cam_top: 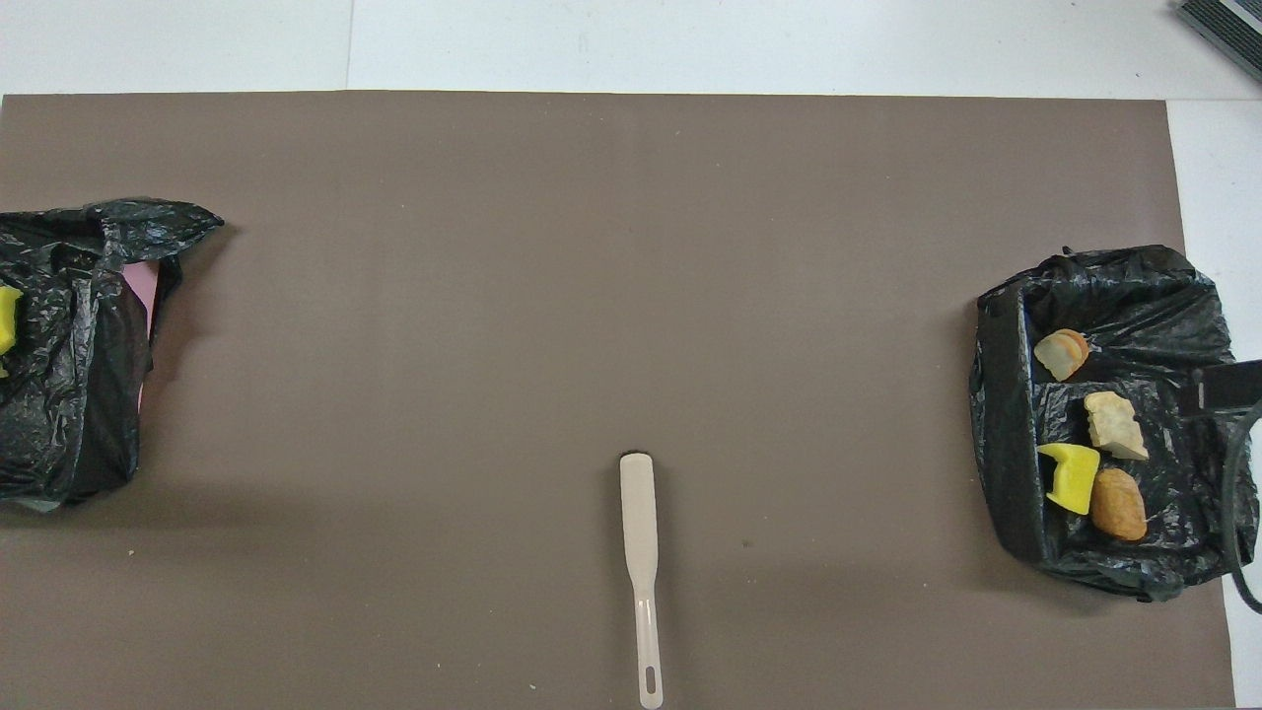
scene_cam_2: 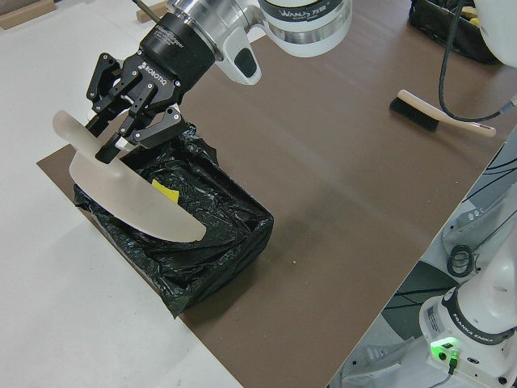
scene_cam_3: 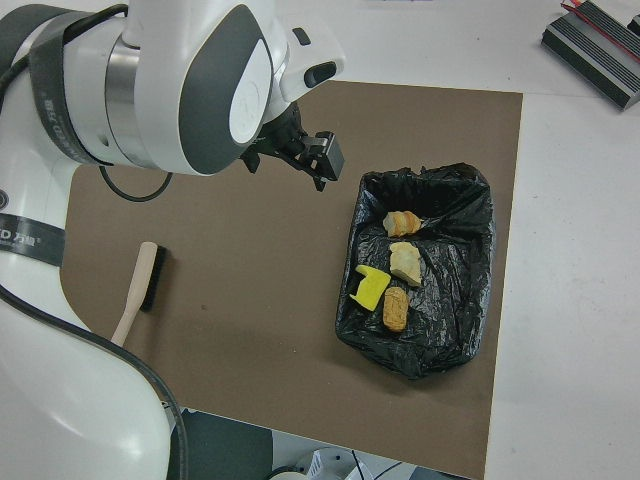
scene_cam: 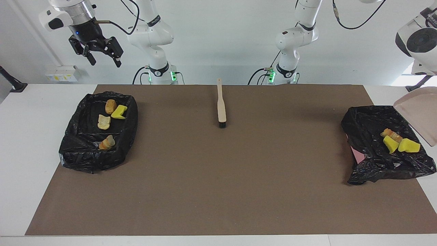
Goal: Sweep and dump trash in bin
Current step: 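Carry the empty dustpan back toward the table center with the left gripper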
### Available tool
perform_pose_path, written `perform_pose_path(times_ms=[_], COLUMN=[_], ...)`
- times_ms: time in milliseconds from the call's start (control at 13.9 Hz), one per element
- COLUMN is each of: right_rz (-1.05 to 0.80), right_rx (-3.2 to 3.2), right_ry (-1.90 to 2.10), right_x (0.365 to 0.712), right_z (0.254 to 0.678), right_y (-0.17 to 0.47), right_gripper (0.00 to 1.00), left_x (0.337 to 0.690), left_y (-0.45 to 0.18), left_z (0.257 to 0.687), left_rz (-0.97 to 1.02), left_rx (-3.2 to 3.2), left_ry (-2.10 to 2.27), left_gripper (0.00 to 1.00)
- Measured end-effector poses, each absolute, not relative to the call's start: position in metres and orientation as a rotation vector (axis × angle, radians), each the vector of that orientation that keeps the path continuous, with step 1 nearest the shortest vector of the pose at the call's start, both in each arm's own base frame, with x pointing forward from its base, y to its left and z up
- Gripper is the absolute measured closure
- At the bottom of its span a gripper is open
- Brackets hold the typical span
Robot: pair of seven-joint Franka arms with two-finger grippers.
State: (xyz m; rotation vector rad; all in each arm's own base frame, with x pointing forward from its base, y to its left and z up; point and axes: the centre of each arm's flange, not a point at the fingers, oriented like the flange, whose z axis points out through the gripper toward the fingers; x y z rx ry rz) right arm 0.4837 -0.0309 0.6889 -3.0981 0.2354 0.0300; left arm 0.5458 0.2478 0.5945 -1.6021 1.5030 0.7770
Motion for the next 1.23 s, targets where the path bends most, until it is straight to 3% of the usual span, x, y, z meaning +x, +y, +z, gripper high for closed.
perform_pose_path(times_ms=[505, 866, 1227], right_rz=[0.023, 0.016, -0.050], right_rx=[-3.098, -3.103, -3.112], right_ry=[0.237, 0.192, 0.098], right_x=[0.484, 0.484, 0.488], right_z=[0.691, 0.693, 0.695], right_y=[-0.033, -0.028, -0.029], right_gripper=[0.00, 0.00, 0.00], left_x=[0.515, 0.507, 0.492], left_y=[0.170, 0.052, -0.046], left_z=[0.621, 0.605, 0.595], left_rz=[0.617, 0.583, 0.404], left_rx=[-2.036, -2.302, -2.615], left_ry=[1.443, 1.191, 0.884], left_gripper=[0.68, 0.68, 0.68])
